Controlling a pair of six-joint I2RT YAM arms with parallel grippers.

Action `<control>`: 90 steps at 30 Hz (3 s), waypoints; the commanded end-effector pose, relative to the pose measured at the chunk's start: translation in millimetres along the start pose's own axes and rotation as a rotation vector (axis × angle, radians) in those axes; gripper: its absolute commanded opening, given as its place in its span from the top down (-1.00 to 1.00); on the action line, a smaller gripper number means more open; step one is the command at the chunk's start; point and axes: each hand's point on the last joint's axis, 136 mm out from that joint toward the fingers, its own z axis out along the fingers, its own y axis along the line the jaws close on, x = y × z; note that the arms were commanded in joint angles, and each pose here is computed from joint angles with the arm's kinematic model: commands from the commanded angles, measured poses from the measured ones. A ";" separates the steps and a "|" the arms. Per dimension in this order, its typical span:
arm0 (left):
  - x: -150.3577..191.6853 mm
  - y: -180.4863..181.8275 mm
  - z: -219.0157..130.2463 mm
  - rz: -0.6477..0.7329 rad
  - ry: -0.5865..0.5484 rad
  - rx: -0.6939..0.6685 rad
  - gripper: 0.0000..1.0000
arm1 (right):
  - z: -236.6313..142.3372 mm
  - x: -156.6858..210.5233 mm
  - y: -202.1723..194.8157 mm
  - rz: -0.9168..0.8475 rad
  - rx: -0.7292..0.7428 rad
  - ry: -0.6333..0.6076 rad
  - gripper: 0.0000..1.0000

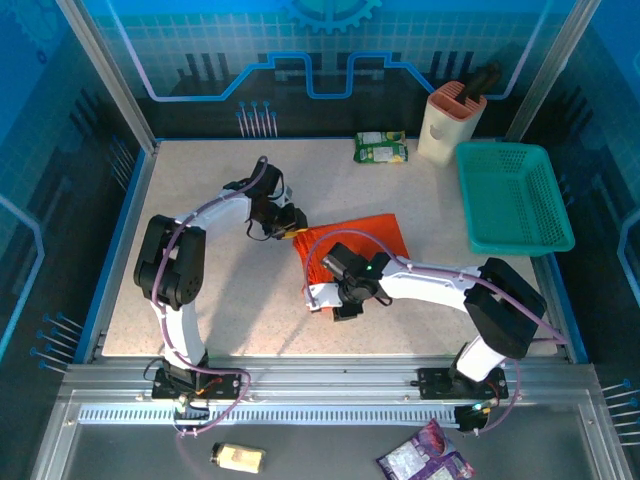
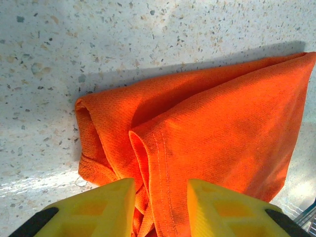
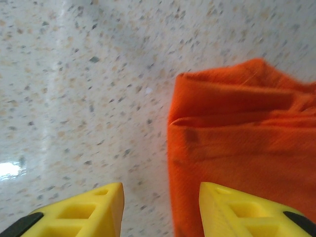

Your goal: Fold the inside-out t-shirt

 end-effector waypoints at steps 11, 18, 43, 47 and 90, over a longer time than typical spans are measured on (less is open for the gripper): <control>-5.1 -1.9 -14.9 0.009 -0.019 0.030 0.32 | 26.2 -15.0 0.6 -0.144 0.014 -0.040 0.15; -12.1 -5.2 -11.6 0.014 -0.021 0.055 0.32 | 28.1 -12.0 -2.5 -0.123 0.025 -0.018 0.40; 9.2 -3.1 16.5 0.312 0.270 0.056 0.32 | 5.1 -6.4 20.2 -0.066 -0.027 -0.044 1.00; 12.1 -0.5 21.3 0.323 0.290 0.046 0.32 | 7.3 -4.3 21.9 -0.065 -0.038 -0.038 1.00; 19.7 12.4 39.4 0.341 0.340 -0.019 0.60 | 2.0 -5.8 19.9 -0.047 -0.030 -0.039 1.00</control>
